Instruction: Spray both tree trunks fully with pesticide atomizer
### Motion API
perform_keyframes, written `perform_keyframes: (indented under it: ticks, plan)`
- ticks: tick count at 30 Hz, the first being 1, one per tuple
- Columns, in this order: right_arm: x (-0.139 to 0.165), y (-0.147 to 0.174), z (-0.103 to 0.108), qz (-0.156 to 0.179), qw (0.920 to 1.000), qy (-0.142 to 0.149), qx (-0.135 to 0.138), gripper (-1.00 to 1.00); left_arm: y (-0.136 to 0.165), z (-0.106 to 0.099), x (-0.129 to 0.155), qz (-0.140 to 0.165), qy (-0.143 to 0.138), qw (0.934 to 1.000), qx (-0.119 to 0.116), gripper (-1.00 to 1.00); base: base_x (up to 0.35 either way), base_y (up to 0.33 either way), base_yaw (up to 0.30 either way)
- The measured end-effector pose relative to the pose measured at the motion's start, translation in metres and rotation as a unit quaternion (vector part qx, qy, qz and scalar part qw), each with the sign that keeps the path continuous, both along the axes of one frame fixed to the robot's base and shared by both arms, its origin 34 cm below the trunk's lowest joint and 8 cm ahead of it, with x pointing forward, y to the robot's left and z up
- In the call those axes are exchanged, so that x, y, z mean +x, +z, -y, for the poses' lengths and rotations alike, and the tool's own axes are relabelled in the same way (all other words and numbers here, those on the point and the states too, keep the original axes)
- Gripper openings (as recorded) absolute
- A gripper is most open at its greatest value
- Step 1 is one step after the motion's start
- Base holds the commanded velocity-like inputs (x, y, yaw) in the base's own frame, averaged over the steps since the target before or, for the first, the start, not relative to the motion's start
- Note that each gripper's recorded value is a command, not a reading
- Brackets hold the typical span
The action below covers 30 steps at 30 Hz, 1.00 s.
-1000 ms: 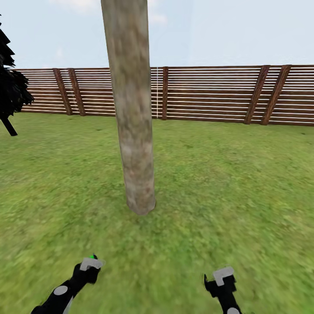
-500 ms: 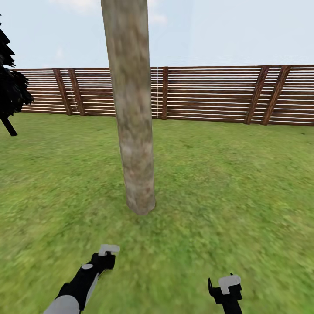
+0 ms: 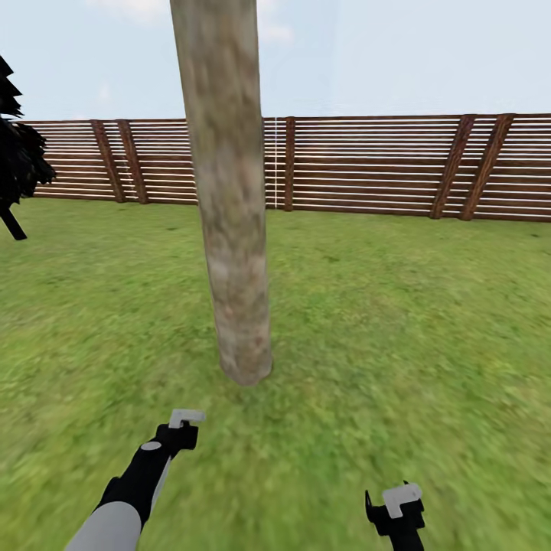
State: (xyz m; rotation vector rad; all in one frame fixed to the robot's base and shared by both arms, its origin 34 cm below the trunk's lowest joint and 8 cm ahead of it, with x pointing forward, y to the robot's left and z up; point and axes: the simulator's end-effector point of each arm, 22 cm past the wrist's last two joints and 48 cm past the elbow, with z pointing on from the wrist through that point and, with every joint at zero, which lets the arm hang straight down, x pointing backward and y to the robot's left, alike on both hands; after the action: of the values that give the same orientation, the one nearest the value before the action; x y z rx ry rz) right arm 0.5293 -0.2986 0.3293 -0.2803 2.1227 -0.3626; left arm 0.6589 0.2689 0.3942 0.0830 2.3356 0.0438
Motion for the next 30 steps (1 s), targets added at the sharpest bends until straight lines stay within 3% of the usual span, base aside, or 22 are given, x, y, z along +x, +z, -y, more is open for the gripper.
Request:
perform_keyframes:
  ticks: [4, 6, 8, 11, 20, 30]
  plan:
    - [-0.013, -0.007, 0.0, -0.009, 1.0, 0.001, 0.002, 1.0, 0.0, 0.0, 0.0, -0.001, 0.0, 1.0, 0.0, -1.0, 0.336, -0.006, 0.0]
    - [-0.021, -0.011, -0.007, -0.011, 0.9998, 0.0, 0.017, 1.0, -0.001, 0.001, -0.001, -0.002, -0.001, 1.0, -0.001, -1.0, 0.279, -0.116, 0.0]
    - [-0.032, -0.017, -0.008, -0.012, 0.9987, -0.027, 0.041, 1.0, -0.001, 0.002, -0.001, -0.003, -0.001, 1.0, -0.002, -1.0, 0.134, -0.218, 0.0]
    - [-0.038, -0.019, -0.003, -0.011, 0.9969, -0.055, 0.056, 1.0, -0.002, 0.002, -0.001, -0.003, -0.001, 1.0, -0.002, -1.0, -0.084, -0.239, 0.0]
    - [-0.039, -0.02, -0.006, -0.012, 0.9965, -0.057, 0.059, 1.0, -0.002, 0.003, -0.001, -0.001, -0.002, 1.0, -0.001, -1.0, -0.098, -0.074, 0.0]
    - [-0.039, -0.02, -0.006, -0.012, 0.9965, -0.058, 0.06, 1.0, 0.0, 0.016, 0.001, 0.001, -0.007, 0.9999, -0.008, -1.0, -0.164, -0.129, 0.0]
